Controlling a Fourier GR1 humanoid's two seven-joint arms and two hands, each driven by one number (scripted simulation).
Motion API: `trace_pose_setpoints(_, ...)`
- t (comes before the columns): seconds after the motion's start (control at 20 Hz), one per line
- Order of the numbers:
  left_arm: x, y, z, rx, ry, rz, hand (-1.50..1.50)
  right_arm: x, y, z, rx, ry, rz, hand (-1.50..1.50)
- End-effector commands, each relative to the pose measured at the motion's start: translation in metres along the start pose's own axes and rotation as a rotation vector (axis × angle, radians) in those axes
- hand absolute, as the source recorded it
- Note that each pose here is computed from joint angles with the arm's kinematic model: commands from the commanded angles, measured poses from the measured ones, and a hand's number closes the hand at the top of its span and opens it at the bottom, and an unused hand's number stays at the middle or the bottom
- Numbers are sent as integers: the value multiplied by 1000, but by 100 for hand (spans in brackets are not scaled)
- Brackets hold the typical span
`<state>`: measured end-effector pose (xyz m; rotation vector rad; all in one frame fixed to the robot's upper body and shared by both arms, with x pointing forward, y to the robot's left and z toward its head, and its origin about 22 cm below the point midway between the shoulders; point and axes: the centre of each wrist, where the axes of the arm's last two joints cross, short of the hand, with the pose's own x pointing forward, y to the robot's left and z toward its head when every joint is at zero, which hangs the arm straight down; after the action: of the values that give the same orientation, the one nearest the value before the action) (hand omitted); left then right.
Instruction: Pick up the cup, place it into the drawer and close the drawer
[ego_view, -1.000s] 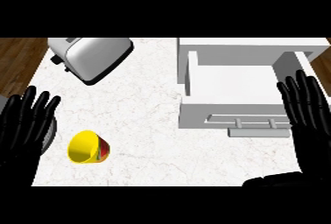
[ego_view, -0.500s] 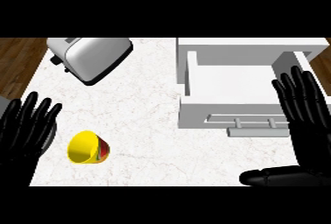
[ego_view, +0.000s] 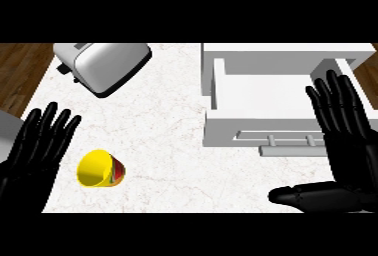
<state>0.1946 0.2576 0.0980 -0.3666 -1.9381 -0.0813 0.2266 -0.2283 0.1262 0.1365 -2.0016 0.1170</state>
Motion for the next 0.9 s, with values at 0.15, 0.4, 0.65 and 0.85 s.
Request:
trace_pose_setpoints(0.15, -4, 4, 10, 33, 30, -4, -150, 9, 20, 7, -3, -6, -7, -150)
trace_pose_setpoints(0.4, -12, 4, 24, 74, 72, -36, -150, 11, 4, 12, -12, 7, 22, -150)
trace_pose_setpoints(0.65, -32, 24, 46, 96, 118, -59, -150, 5, 0, 2, -9, -14, 7, -150)
trace_pose_setpoints(0.85, -47, 36, 53, 124, 158, -74, -150, 8, 1, -4, -8, -12, 15, -150)
